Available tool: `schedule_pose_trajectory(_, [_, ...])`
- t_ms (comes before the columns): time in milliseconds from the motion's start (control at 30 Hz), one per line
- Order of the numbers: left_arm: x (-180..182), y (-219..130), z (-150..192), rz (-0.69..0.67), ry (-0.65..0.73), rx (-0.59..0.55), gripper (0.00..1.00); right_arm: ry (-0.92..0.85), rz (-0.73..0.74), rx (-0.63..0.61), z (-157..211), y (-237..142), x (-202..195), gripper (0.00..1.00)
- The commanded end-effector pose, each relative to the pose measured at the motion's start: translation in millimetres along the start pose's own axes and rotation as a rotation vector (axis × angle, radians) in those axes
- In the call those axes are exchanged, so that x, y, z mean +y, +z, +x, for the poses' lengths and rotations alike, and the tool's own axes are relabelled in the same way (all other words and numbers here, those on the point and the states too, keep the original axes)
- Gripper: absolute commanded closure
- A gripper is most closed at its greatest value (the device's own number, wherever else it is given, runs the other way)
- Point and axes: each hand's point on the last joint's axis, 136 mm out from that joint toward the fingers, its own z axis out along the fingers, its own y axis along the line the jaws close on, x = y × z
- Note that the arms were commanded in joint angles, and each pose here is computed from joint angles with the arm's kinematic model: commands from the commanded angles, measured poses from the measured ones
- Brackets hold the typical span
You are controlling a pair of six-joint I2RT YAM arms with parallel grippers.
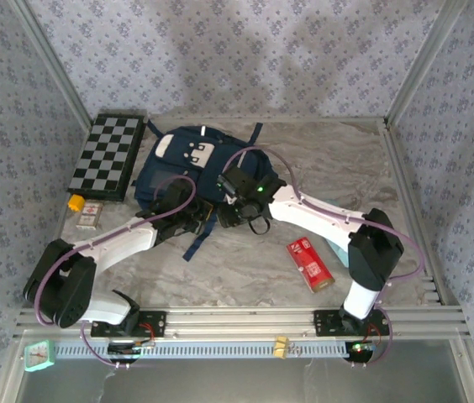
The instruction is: Pack the student bag
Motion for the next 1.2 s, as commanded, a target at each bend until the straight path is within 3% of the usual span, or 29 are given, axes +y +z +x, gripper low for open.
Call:
schedule_pose_trajectory(0, [-44.0, -18.7, 4.6, 0.145, 0.012, 0.018, 1.0, 0.094, -0.012, 0.0, -3.2, 8.3, 8.8, 0.59])
schedule_pose_trajectory(333, [-49.5, -23.0, 6.9, 0.169, 0.017, 0.028, 1.0, 0.199, 0.046, -0.031, -13.5, 27.3, 8.4, 0.55])
schedule_pose_trajectory(733, [-54.6, -23.1, 9.3, 0.184, 0.02, 0.039, 1.0, 0.225, 0.058, -0.105, -40.7, 37.1, -2.5, 0.62])
schedule_pose_trajectory(1167, [-50.7, -22.0, 5.9, 0.167, 0.024, 0.021, 1.0, 0.147, 0.066, -0.095, -32.4, 28.8, -8.8, 0.8])
